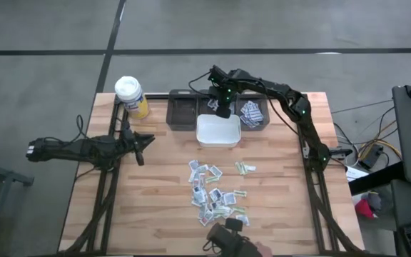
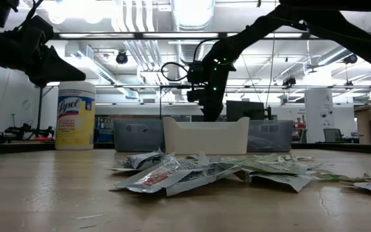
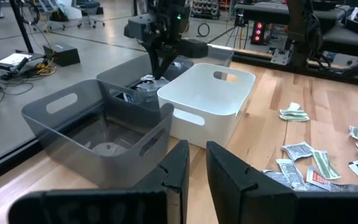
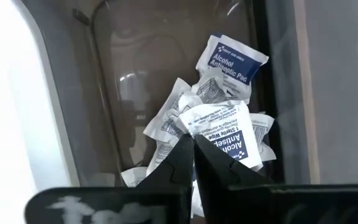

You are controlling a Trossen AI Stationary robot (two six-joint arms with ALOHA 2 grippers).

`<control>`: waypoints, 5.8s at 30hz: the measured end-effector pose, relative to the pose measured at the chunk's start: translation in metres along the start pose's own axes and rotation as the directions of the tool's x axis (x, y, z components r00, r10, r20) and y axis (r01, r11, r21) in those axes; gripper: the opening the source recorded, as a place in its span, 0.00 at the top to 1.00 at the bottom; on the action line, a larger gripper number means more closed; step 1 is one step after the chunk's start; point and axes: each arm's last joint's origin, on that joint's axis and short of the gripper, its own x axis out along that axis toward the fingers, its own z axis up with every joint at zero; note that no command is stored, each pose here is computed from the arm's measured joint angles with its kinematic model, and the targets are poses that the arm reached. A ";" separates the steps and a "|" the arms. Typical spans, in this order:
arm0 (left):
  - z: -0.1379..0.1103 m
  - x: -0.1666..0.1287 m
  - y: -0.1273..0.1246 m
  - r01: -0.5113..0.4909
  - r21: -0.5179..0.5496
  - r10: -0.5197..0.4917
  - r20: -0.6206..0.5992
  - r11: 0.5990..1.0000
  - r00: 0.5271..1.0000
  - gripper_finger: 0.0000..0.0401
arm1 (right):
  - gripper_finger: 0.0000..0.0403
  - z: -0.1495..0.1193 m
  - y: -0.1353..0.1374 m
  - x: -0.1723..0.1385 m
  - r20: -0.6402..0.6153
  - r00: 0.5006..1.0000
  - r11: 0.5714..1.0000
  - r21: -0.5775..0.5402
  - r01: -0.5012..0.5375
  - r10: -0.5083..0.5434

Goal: Pick & Place First Aid Supplies
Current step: Put the alcohol pad into the middle black bin

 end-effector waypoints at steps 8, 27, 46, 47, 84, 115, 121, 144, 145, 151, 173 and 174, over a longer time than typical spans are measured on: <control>0.000 0.000 0.000 0.000 0.000 0.000 0.000 1.000 1.000 0.87 | 0.92 -0.001 0.000 0.000 -0.013 1.000 1.000 0.005 -0.002 0.002; 0.000 0.000 0.000 0.001 -0.002 -0.001 0.000 1.000 1.000 0.87 | 0.74 0.014 0.031 -0.091 -0.106 0.987 0.981 0.164 -0.101 0.119; 0.000 0.000 0.000 0.013 -0.019 -0.013 -0.001 1.000 1.000 0.87 | 0.81 0.009 0.193 -0.127 -0.203 0.850 0.872 0.056 -0.486 0.487; 0.000 0.000 0.000 0.014 -0.019 -0.014 -0.002 1.000 1.000 0.87 | 0.81 0.007 0.205 -0.124 -0.230 0.842 0.869 0.037 -0.493 0.487; 0.000 0.000 0.000 0.014 -0.018 -0.014 -0.002 1.000 1.000 0.87 | 0.86 -0.057 0.342 -0.009 -0.336 0.872 0.906 -0.104 -0.410 0.356; 0.000 0.000 -0.001 0.048 -0.018 -0.048 -0.007 0.999 0.999 0.87 | 0.71 -0.063 0.365 -0.010 -0.291 0.907 0.939 -0.068 -0.336 0.304; 0.000 0.000 -0.002 0.054 -0.019 -0.054 -0.008 0.998 0.999 0.87 | 0.71 -0.071 0.370 -0.006 -0.306 0.908 0.946 -0.060 -0.319 0.286; 0.000 0.000 -0.002 0.058 -0.018 -0.058 -0.009 0.998 0.998 0.87 | 0.77 -0.089 0.367 0.011 -0.290 0.948 0.988 -0.044 -0.148 0.129; 0.000 0.000 -0.002 0.058 -0.018 -0.058 -0.009 0.998 0.998 0.87 | 0.77 -0.090 0.367 0.012 -0.286 0.952 0.991 -0.040 -0.128 0.112; 0.000 0.000 -0.002 0.058 -0.024 -0.058 -0.009 0.998 0.998 0.87 | 0.85 -0.092 0.363 0.013 -0.278 0.960 0.997 -0.054 -0.051 0.034; 0.000 0.000 -0.002 0.058 -0.027 -0.058 -0.009 0.998 0.998 0.87 | 0.98 -0.089 0.351 0.000 -0.285 0.957 0.998 -0.022 -0.065 0.056; 0.000 0.000 -0.002 0.058 -0.027 -0.058 -0.008 0.998 0.998 0.87 | 0.98 -0.088 0.350 -0.003 -0.278 0.959 0.997 -0.017 -0.072 0.064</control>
